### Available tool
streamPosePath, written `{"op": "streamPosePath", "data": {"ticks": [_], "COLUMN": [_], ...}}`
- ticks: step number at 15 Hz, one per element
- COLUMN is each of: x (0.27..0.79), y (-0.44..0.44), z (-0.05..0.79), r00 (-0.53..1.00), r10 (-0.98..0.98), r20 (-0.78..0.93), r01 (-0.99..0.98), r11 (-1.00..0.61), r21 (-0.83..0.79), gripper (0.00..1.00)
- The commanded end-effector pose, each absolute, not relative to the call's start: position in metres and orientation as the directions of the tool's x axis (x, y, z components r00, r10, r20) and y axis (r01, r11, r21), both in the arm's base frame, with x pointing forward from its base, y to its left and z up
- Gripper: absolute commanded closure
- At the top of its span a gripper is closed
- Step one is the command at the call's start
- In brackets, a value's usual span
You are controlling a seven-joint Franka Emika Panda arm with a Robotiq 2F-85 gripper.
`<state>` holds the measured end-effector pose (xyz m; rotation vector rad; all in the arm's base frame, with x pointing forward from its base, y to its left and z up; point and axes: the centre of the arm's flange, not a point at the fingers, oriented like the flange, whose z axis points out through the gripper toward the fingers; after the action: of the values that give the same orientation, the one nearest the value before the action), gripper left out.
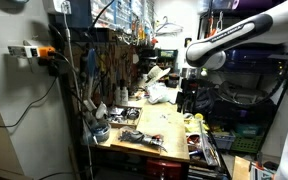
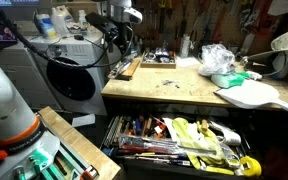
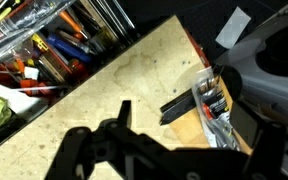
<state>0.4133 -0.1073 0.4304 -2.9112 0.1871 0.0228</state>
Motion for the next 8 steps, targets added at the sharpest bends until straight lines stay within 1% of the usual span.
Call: {"op": "streamPosePath", "data": {"ticks": [1, 5, 8], "x": [0.455, 0.486, 0.503], "y": [-0.141, -0.171, -0.187], "z": [0.400, 0.361, 0.333], "r00": [0.980, 0.962, 0.956], "r10": [-0.198, -0.273, -0.291], "r20": [-0.010, 0.018, 0.029], "r01": [-0.192, -0.252, -0.264], "r11": [-0.939, -0.912, -0.902], "r21": [-0.286, -0.322, -0.342], "gripper": [0.00, 0.00, 0.00]}}
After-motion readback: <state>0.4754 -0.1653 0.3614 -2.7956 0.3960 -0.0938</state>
